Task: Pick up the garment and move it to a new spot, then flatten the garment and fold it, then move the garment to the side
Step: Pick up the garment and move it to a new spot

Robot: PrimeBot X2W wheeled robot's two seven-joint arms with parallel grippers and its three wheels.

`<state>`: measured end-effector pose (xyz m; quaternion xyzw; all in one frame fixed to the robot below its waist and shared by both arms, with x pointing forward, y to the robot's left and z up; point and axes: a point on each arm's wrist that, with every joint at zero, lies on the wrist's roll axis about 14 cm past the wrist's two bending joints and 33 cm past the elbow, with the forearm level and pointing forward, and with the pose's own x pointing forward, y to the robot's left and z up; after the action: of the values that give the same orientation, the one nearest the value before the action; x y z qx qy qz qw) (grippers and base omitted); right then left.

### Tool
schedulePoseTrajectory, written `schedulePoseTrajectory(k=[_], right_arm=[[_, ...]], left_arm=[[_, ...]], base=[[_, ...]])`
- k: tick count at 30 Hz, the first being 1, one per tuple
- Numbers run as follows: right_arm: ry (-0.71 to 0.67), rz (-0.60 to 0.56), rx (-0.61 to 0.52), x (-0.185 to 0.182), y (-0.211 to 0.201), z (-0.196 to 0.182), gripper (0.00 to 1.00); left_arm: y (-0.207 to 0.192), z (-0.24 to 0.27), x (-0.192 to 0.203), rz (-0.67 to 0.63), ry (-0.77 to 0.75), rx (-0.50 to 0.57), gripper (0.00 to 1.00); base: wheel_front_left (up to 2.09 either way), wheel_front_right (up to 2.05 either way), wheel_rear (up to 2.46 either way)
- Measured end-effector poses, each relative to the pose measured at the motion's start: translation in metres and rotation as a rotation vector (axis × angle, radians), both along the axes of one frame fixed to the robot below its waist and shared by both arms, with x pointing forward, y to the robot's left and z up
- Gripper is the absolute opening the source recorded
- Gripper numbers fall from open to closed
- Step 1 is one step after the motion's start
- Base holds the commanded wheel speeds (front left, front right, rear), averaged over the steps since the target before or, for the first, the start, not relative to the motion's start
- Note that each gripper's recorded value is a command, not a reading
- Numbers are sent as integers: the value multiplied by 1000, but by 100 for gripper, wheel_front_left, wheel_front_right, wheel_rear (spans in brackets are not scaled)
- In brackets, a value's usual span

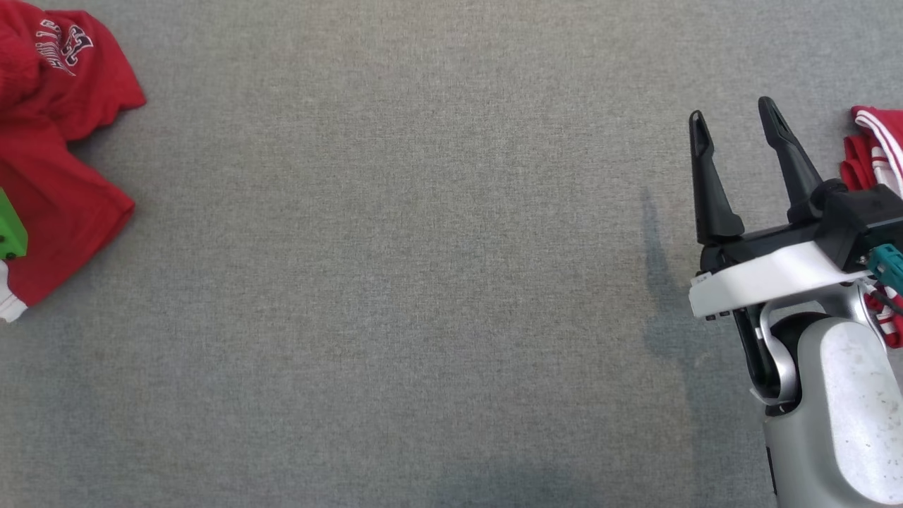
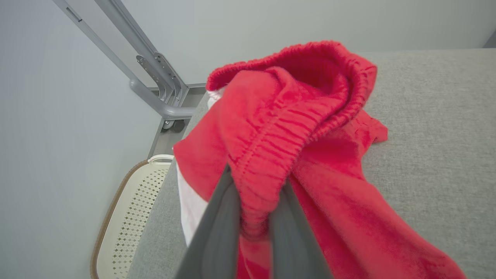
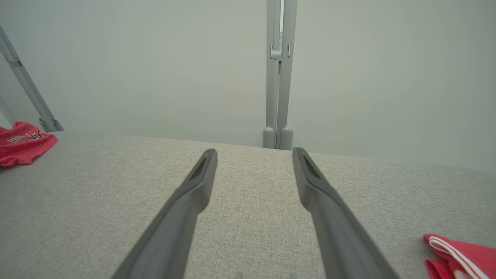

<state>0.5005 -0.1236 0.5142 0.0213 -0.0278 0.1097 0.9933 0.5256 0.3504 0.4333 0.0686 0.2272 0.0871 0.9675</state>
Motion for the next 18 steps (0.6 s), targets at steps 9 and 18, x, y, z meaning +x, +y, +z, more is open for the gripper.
schedulePoseTrajectory(k=[9,18], right_arm=[[-31,-10,38,-21,-5,18,100],[-62,-32,62,-49,-14,34,100]], left_arm=[[-10,72,8,-86,-127,76,0],[-52,141,7,-225,-267,113,0]], base=[[0,0,0],[0,0,0]])
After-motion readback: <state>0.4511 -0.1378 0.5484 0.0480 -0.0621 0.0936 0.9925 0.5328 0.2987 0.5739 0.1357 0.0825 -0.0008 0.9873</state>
